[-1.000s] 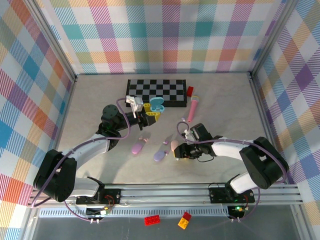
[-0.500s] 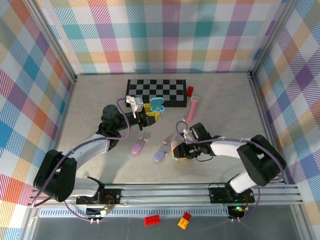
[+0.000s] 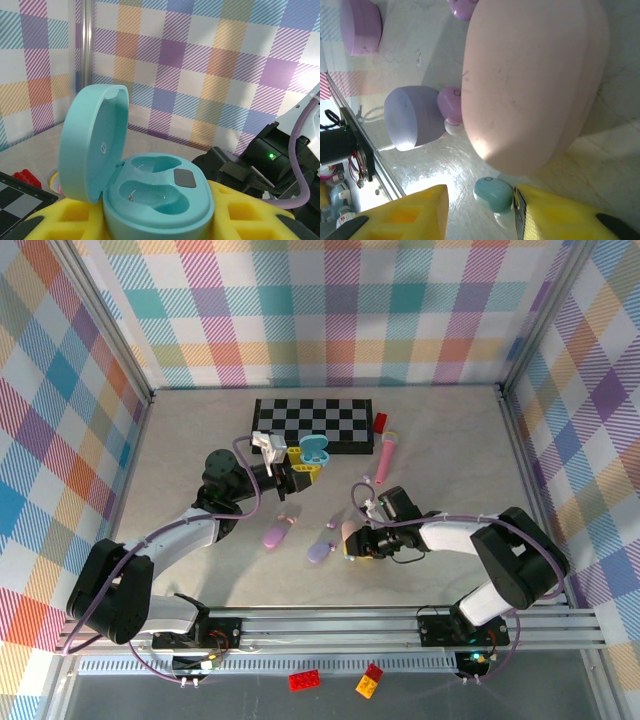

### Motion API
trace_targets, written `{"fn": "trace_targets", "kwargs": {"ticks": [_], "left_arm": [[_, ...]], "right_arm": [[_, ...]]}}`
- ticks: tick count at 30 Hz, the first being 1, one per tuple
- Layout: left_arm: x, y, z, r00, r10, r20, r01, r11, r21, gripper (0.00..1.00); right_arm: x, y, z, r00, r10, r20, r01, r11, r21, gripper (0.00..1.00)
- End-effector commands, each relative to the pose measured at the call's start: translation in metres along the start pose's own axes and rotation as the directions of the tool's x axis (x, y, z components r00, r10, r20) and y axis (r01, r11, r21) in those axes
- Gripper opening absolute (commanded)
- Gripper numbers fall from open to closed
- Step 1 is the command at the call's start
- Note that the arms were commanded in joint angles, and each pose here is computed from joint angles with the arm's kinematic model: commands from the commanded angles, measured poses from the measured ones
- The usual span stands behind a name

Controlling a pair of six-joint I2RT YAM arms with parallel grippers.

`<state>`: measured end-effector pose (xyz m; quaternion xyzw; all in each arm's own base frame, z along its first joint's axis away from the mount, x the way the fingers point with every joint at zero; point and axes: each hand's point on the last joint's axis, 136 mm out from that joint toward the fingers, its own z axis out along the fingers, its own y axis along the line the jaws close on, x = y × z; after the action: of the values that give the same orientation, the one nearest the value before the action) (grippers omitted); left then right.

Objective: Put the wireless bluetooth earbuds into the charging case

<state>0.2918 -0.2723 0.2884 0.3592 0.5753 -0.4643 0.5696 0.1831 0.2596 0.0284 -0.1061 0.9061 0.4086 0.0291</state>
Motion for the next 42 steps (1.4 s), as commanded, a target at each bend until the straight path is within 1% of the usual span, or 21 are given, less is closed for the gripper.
{"fn": "trace_targets", "kwargs": {"ticks": [1, 4, 7, 15, 19, 22, 29, 37, 42], "left_arm": [[-0.009, -0.005, -0.003, 0.999, 0.047, 0.019, -0.047, 0.999, 0.022, 0.36], [-0.008, -0.004, -0.002, 0.999, 0.045, 0.018, -0.046, 0.999, 0.024, 0.36], [-0.01, -0.005, -0.002, 0.999, 0.047, 0.022, -0.048, 0.998, 0.027, 0.36], [-0.01, -0.004, -0.001, 0.999, 0.043, 0.025, -0.044, 0.999, 0.029, 0.36], [-0.011, -0.005, -0.001, 0.999, 0.044, 0.026, -0.045, 0.999, 0.03, 0.36], [-0.011, -0.006, -0.002, 0.999, 0.043, 0.025, -0.044, 0.999, 0.03, 0.36], [-0.009, -0.007, -0.003, 0.999, 0.04, 0.021, -0.041, 0.999, 0.029, 0.36], [-0.008, -0.007, -0.005, 0.999, 0.045, 0.016, -0.045, 0.999, 0.023, 0.36], [-0.007, -0.006, -0.004, 0.999, 0.042, 0.015, -0.042, 0.999, 0.022, 0.36]], "right_arm": [[0.02, 0.006, 0.002, 0.998, -0.015, -0.056, 0.014, 1.0, -0.02, 0.39], [0.023, 0.016, 0.004, 0.997, -0.036, -0.073, 0.033, 0.998, -0.046, 0.39], [0.021, 0.021, 0.001, 0.997, -0.046, -0.062, 0.043, 0.998, -0.048, 0.39], [0.006, 0.013, -0.006, 0.995, -0.096, -0.023, 0.097, 0.993, 0.066, 0.4], [-0.005, 0.012, -0.002, 0.993, -0.112, -0.019, 0.114, 0.989, 0.091, 0.41], [-0.009, 0.013, 0.0, 0.993, -0.119, -0.014, 0.12, 0.989, 0.087, 0.41], [-0.006, 0.017, 0.013, 0.992, -0.108, -0.07, 0.11, 0.994, 0.016, 0.42], [0.016, 0.016, 0.016, 0.983, -0.117, -0.14, 0.117, 0.993, -0.013, 0.43], [0.02, 0.015, 0.015, 0.983, -0.114, -0.145, 0.114, 0.993, -0.011, 0.41]]}}
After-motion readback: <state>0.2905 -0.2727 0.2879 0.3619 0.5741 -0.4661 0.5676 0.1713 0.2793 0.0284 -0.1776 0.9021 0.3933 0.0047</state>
